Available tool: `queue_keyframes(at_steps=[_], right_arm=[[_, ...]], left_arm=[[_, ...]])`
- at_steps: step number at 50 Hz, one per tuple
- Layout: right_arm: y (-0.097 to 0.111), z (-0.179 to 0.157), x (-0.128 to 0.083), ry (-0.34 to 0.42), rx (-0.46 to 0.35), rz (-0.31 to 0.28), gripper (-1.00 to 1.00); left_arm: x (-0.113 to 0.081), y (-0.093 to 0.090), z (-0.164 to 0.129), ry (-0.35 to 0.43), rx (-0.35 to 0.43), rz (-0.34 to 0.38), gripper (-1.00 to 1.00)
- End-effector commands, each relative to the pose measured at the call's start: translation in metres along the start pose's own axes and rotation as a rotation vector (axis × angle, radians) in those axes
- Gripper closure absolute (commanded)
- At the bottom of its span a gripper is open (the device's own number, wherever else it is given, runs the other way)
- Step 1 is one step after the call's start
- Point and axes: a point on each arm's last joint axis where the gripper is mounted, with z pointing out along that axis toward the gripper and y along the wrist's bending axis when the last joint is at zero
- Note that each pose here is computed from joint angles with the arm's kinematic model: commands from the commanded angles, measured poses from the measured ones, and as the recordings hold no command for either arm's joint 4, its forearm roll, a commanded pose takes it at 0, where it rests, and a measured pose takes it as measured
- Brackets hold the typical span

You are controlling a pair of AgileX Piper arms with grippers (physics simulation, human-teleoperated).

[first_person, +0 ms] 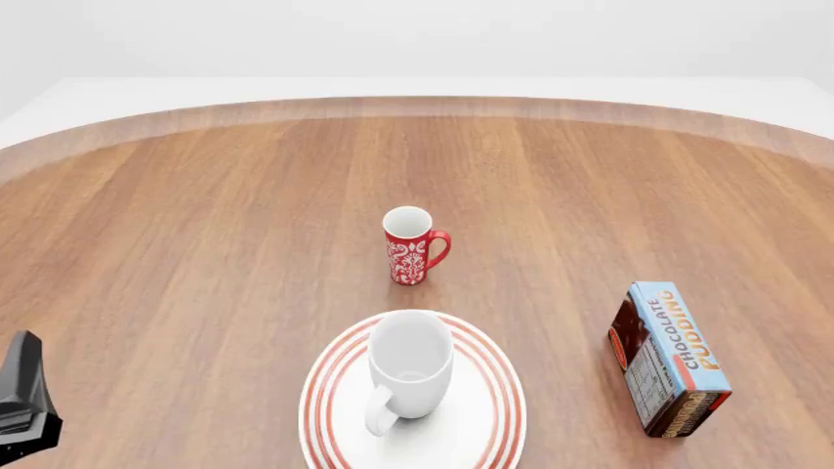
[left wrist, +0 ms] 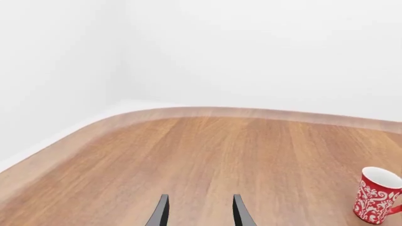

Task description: Pick up the white mug and put it on the plate, and put the chocolate pudding to the right of the plate.

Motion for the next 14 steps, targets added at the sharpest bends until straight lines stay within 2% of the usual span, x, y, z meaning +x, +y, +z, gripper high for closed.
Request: queue_keyframes(at_steps=[1,7,14], right_arm=[[0.0028,-0.0295,-0.0176,-0.19,0.046,0.023,-1.0],[0.0053,-0.0312,-0.0249,-0.279,0.101,0.049,-1.0],[0.0038,-0.0274,-0.0176,-0.287,0.105,0.073,-1.0]], left_arm=[[-0.0021,-0.0003,0.0,-0.018,0.006,0.002,-1.0],[-0.0024,-0.0003,0.0,-0.019,0.006,0.002,-1.0],[-0.0018,-0.0001,0.0,-0.019,0.001,0.005,-1.0]])
